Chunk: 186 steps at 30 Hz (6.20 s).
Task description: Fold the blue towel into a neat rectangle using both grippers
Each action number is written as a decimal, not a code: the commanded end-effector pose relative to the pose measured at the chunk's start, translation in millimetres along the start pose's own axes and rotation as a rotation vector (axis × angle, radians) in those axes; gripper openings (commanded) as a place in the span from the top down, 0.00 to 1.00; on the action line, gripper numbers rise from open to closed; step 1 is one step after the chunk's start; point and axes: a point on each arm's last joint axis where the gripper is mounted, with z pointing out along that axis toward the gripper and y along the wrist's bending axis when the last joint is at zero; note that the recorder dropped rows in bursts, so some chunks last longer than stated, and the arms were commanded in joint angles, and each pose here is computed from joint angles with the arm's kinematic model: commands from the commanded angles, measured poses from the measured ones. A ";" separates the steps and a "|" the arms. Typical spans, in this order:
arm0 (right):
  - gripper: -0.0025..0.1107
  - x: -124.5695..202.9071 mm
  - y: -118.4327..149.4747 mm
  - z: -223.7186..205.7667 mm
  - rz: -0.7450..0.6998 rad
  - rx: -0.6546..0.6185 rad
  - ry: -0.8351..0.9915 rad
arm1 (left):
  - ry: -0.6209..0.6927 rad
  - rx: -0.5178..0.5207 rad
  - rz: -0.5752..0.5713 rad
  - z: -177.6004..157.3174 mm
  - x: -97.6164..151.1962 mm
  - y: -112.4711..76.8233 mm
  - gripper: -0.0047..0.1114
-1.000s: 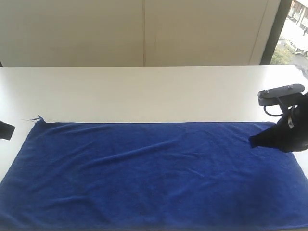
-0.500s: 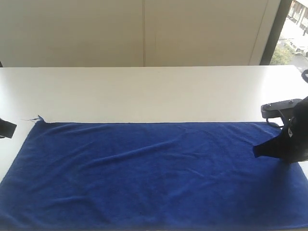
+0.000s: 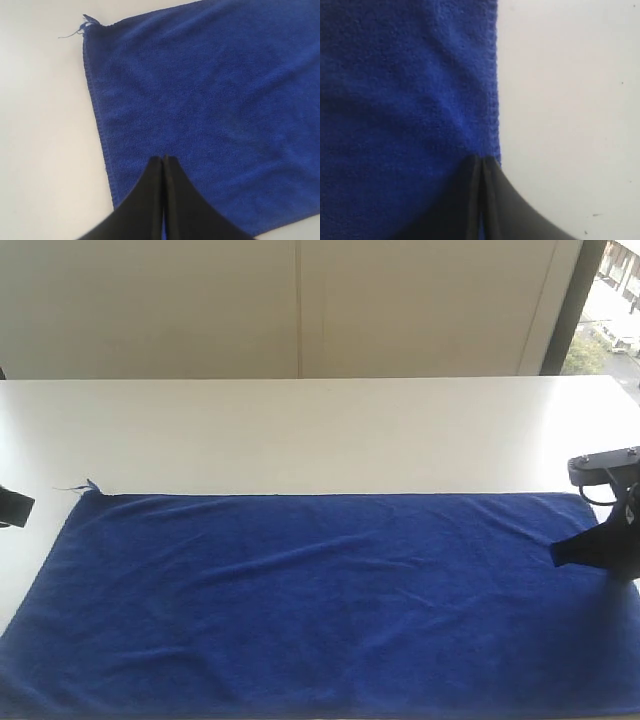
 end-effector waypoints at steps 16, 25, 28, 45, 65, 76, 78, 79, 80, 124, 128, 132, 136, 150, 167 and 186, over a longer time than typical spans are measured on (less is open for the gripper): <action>0.91 -18.0 -47.3 -36.5 0.036 -0.288 -0.015 | -0.010 0.055 -0.065 -1.4 0.0 -4.9 0.96; 0.61 -13.3 -43.5 -7.4 0.018 -0.287 0.055 | -0.011 0.064 -0.075 -1.4 -0.1 -5.6 0.96; 0.61 -11.0 -43.3 -2.9 0.033 -0.281 0.083 | -0.011 0.064 -0.075 -1.4 -0.1 -5.6 0.96; 0.85 1.7 -37.4 23.2 0.059 -0.293 0.218 | -0.021 0.090 -0.056 -1.6 -1.0 -8.0 0.96; 0.98 -9.5 -54.3 -1.5 0.087 -0.173 0.149 | -0.014 0.100 -0.054 -1.7 -0.4 -8.9 0.96; 0.98 -33.4 -1.8 -51.6 -0.005 -0.259 0.024 | -0.012 0.116 -0.062 -1.9 -0.3 -10.3 0.96; 0.98 -37.2 19.6 -60.9 -0.072 -0.299 0.012 | -0.012 0.117 -0.064 -1.9 -0.3 -10.5 0.96; 0.98 -39.6 32.6 -66.9 -0.090 -0.327 0.005 | -0.010 0.119 -0.065 -1.9 -0.2 -10.7 0.96; 0.98 -41.7 43.2 -72.2 -0.102 -0.350 -0.003 | -0.010 0.119 -0.065 -1.9 -0.2 -10.7 0.96; 0.53 -69.5 366.8 -189.2 -0.525 -0.901 -0.290 | -0.012 0.090 -0.034 -1.6 -0.1 -8.1 0.96; 0.54 -90.9 320.8 -172.7 -0.629 -0.580 -0.277 | -0.002 0.093 -0.033 -1.6 0.8 -8.3 0.96; 0.55 -99.3 285.2 -138.1 -0.676 -0.411 -0.099 | -0.003 0.094 -0.039 -1.6 0.6 -8.4 0.96; 0.60 -94.5 288.1 -106.9 -0.692 -0.383 0.004 | -0.003 0.094 -0.039 -1.6 0.6 -8.4 0.96; 0.64 -89.2 294.3 -56.2 -0.733 -0.275 0.070 | -0.011 0.091 -0.036 -1.6 0.0 -8.1 0.96; 0.69 -85.2 210.7 9.2 -0.720 -0.092 0.364 | -0.015 0.095 -0.042 -1.7 -0.4 -8.5 0.96; 0.69 -134.3 174.3 -150.6 -0.618 -0.187 -0.249 | -0.018 0.118 -0.064 -1.9 -0.9 -10.5 0.96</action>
